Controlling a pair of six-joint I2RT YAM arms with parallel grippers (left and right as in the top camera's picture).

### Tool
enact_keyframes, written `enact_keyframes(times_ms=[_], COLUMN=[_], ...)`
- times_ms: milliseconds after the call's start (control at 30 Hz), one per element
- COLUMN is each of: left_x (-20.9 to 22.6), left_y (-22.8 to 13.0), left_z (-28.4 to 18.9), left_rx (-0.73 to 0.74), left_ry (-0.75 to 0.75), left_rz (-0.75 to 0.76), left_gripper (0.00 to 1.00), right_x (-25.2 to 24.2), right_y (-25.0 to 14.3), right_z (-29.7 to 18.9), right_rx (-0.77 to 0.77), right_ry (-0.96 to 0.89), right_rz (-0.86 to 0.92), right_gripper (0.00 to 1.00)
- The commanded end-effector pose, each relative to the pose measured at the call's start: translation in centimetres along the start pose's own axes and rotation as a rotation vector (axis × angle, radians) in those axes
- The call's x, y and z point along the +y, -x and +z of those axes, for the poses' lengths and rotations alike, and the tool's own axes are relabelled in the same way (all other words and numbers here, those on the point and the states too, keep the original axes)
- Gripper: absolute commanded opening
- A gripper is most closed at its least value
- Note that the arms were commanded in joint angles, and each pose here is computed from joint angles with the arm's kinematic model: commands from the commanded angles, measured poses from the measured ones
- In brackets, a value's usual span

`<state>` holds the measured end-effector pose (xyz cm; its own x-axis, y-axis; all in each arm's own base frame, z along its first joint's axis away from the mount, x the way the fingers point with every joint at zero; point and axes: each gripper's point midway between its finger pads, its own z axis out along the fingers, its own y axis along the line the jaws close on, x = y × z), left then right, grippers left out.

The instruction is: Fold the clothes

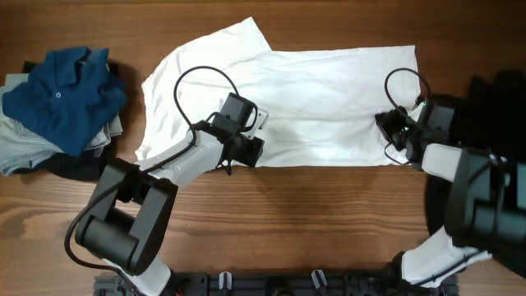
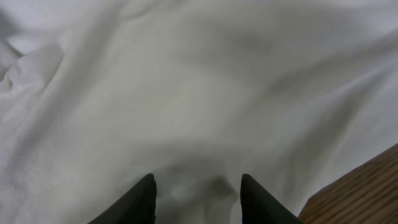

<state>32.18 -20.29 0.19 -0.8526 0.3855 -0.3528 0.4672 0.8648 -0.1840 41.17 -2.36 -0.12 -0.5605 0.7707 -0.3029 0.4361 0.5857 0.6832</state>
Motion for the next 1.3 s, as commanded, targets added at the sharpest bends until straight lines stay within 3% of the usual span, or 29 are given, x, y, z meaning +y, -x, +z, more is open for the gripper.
enact_keyframes(times_ms=[0,67,167,333,367,433,567,867,1000,1133,1233,1267], left_x=[1.8,1.8,1.8,3.2,4.2,5.7,11.8,18.2,19.7,18.7,18.7,18.8], left_y=[-2.3,-2.3,-2.1,-1.0,-1.3,-2.0,-5.1,-13.0,-15.6,-16.1,-15.4,-15.2], left_z=[1.5,1.5,1.4,-2.2,-4.1,-5.9,-9.4,-10.0,-9.7,-8.0,-7.2,-7.1], left_rx=[0.075,0.074,0.071,0.068,0.094,0.114,0.156,0.232,0.215,0.175,0.123,0.111], left_ry=[0.058,0.058,0.058,0.109,0.126,0.160,0.306,0.286,0.299,0.205,0.171,0.170], left_rz=[-0.031,-0.031,-0.030,-0.161,-0.213,-0.272,-0.532,-0.919,-1.071,-1.101,-1.094,-1.091], left_gripper=[0.44,0.45,0.44,0.45,0.47,0.49,0.54,0.57,0.58,0.61,0.58,0.51], right_x=[3.5,6.8,7.9,3.6,1.5,-0.5,-3.9,-8.4,-8.5,-8.6,-8.6,-8.6], right_y=[0.0,0.7,1.4,2.4,2.7,2.7,1.2,-1.9,-2.2,-2.0,-2.0,-2.0], right_z=[0.7,-0.9,-3.3,-6.5,-7.8,-9.2,-11.1,-12.5,-12.6,-12.6,-12.6,-12.6], right_rx=[0.018,0.020,0.025,0.001,-0.008,-0.007,0.052,0.139,0.147,0.141,0.139,0.139], right_ry=[0.208,0.350,0.387,0.153,0.056,-0.024,-0.141,-0.376,-0.383,-0.389,-0.391,-0.392], right_rz=[-0.047,-0.133,-0.188,-0.175,-0.145,-0.092,0.024,0.107,0.114,0.111,0.111,0.111], right_gripper=[0.04,0.04,0.08,0.25,0.36,0.41,0.47,0.66,0.70,0.70,0.70,0.71])
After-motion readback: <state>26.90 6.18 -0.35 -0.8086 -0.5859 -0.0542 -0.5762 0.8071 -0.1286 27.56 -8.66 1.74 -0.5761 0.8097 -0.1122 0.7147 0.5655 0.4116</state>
